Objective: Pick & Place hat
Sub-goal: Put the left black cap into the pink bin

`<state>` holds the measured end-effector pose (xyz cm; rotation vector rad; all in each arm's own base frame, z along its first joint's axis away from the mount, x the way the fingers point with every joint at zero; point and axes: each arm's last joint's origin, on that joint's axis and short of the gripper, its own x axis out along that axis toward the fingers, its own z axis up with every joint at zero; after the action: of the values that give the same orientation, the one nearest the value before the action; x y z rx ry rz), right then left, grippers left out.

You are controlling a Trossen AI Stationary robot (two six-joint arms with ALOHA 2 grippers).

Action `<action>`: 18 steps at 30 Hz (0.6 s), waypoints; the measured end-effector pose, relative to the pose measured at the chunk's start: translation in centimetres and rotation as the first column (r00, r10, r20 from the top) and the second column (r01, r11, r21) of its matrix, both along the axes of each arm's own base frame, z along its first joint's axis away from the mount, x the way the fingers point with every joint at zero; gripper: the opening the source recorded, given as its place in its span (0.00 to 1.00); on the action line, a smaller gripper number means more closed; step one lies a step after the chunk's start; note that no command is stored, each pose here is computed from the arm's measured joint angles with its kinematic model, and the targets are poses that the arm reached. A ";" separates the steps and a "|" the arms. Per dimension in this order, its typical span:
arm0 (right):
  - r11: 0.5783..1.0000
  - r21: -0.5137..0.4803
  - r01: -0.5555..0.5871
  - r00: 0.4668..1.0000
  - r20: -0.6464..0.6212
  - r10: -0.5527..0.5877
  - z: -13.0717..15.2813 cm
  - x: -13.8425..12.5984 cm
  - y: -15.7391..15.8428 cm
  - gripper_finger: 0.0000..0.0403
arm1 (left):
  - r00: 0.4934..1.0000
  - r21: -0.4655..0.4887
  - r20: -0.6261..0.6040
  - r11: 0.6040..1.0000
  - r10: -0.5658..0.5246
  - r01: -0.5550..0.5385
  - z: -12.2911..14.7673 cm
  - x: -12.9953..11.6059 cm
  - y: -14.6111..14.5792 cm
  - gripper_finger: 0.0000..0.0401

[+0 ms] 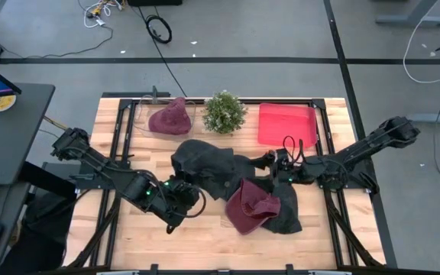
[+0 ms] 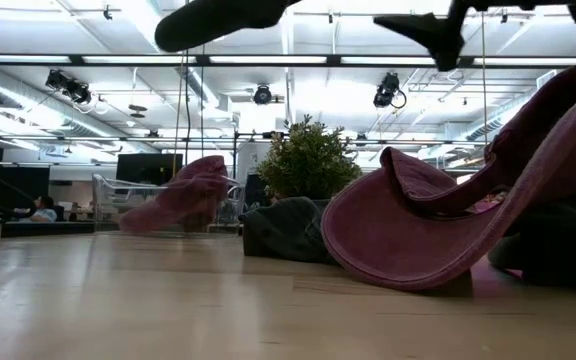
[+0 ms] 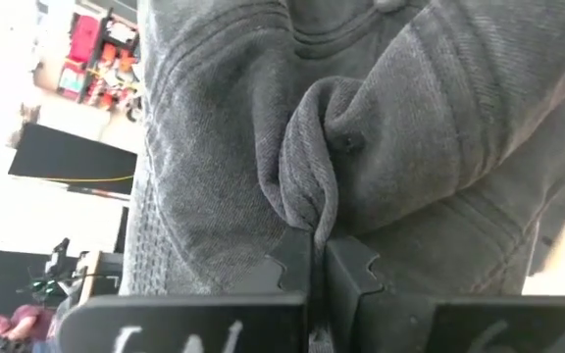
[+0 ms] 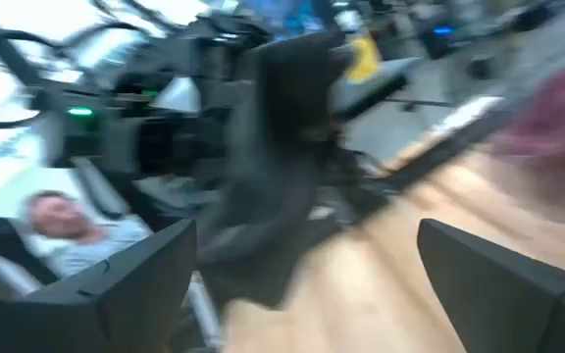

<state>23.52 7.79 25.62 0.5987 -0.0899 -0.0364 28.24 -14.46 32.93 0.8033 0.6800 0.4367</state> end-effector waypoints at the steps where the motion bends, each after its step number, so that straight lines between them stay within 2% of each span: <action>1: 1.000 0.006 -0.018 1.000 0.024 0.018 0.0 0.3 0.0 0.98 | 1.000 0.011 0.002 1.000 0.007 -0.007 0.0 0.0 0.1 0.02; 14: 0.999 0.048 -0.018 0.992 0.127 0.012 -2.0 3.2 -1.5 0.93 | 0.999 -0.012 0.033 1.000 0.008 -0.008 0.5 1.2 1.0 0.02; 18: 0.998 0.044 -0.045 0.984 0.172 0.036 -1.5 4.1 -1.6 0.91 | 0.999 -0.029 0.040 1.000 0.002 -0.001 0.5 1.4 1.1 0.02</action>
<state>27.59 6.24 24.14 0.6510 -0.2442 0.0527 29.61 -13.36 33.45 0.7652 0.6482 0.4422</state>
